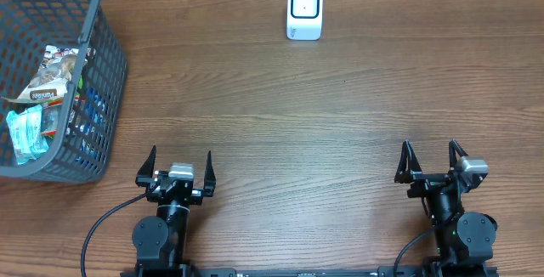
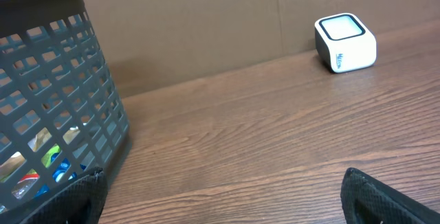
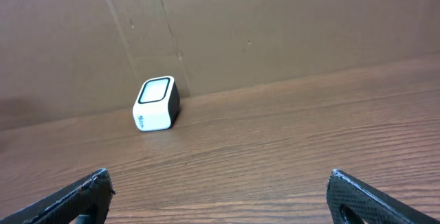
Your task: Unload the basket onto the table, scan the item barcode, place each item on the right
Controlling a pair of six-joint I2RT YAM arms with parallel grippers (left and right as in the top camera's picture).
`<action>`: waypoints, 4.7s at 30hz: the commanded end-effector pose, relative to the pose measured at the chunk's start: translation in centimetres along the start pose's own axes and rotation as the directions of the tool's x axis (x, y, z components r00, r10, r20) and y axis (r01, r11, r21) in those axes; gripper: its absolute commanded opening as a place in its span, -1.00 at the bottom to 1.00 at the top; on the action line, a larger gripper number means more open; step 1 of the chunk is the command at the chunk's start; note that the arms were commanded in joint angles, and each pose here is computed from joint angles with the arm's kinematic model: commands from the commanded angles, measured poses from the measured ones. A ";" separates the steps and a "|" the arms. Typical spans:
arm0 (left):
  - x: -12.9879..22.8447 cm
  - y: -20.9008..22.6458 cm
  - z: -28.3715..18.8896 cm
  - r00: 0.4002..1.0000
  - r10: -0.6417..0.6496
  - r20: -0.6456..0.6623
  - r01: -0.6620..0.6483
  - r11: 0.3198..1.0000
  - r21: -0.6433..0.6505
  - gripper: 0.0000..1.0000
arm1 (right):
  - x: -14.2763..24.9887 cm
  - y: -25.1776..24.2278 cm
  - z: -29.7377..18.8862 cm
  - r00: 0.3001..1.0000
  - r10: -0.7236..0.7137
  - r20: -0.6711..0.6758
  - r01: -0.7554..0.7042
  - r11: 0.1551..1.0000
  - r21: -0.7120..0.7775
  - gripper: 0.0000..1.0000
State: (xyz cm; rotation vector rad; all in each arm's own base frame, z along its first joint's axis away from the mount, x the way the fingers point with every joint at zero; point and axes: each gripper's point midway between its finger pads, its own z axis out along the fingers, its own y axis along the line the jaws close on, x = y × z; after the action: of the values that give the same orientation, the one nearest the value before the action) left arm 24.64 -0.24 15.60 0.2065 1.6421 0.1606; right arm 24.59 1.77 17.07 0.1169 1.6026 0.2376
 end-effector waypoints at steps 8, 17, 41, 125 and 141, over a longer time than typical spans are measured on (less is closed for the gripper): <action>0.0 0.0 0.0 1.000 0.007 0.003 -0.007 1.000 -0.004 0.99 | 0.1 0.0 0.0 1.000 -0.007 0.009 0.007 1.000 0.001 1.00; 0.0 0.0 0.0 1.000 0.007 0.003 -0.007 1.000 -0.004 1.00 | 0.1 0.0 0.0 1.000 -0.007 0.009 0.007 1.000 0.001 1.00; 0.0 0.0 0.0 1.000 0.007 0.003 -0.007 1.000 -0.004 0.99 | 0.1 0.0 0.0 1.000 -0.007 0.009 0.007 1.000 0.001 1.00; -15.6 1.0 -0.6 0.994 -0.095 -0.061 0.103 0.981 0.162 0.99 | -11.3 4.3 -1.2 0.995 -0.080 0.055 0.086 0.991 -0.103 1.00; -30.3 3.7 5.7 0.937 -0.043 -0.347 0.139 0.956 0.256 1.00 | -18.7 6.5 4.8 0.915 -0.085 -0.395 0.059 0.995 -0.077 1.00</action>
State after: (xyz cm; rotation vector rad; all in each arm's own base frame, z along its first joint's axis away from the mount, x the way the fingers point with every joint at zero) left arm 31.33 -3.27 42.77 0.2849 2.0355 -0.1135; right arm 28.89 3.78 33.56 0.0088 2.0131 0.2580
